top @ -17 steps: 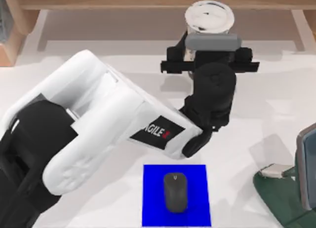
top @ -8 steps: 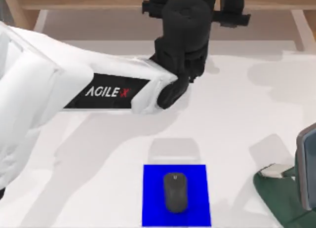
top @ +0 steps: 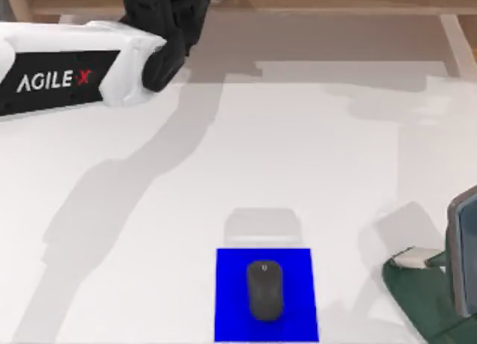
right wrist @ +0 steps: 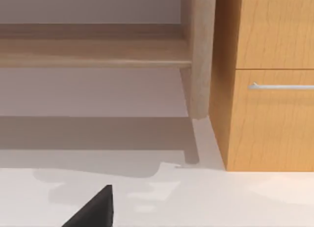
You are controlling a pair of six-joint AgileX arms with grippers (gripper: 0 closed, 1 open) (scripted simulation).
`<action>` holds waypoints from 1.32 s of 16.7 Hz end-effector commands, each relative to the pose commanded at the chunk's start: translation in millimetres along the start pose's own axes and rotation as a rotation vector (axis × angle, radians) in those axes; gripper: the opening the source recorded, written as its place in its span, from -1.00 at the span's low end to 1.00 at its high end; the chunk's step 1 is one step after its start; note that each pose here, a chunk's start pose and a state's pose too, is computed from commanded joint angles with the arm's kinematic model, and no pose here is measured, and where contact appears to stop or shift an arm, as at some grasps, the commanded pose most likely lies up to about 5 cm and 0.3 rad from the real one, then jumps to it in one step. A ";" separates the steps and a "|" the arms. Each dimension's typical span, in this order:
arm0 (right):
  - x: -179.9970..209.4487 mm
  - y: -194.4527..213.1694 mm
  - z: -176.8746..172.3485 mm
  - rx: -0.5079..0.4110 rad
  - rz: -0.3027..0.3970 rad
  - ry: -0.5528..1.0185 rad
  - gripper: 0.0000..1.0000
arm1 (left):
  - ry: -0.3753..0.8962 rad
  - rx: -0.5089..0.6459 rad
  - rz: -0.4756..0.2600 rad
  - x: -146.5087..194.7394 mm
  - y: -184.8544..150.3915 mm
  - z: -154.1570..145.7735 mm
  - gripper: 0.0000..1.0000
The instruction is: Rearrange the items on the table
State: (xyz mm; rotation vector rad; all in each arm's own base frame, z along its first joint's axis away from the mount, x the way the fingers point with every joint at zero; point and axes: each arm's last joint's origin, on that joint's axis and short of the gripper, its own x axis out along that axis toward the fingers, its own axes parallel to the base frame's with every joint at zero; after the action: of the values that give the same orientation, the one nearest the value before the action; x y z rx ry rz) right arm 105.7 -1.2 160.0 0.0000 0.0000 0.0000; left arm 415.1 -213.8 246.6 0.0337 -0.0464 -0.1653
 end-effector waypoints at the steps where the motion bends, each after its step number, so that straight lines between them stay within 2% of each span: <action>1: 0.0 0.0 0.0 0.000 0.000 0.000 1.00 | 0.005 -0.004 0.017 4.4 16.3 0.2 -1.00; 6: 0.0 0.0 0.0 0.000 0.000 0.000 1.00 | 0.019 -0.031 0.103 18.6 88.1 -1.8 -1.00; 9: 0.0 0.0 0.0 0.000 0.000 0.000 1.00 | 0.037 -0.043 0.131 21.3 111.1 -8.8 -1.00; 22: 0.0 0.0 0.0 0.000 0.000 0.000 1.00 | 0.046 -0.045 0.136 21.7 115.0 -12.4 -1.00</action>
State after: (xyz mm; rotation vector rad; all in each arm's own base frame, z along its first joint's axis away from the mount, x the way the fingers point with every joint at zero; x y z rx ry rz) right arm 105.7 -1.2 160.0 0.0000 0.0000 0.0000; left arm 455.9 -103.6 239.5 -0.0103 0.0014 -0.0300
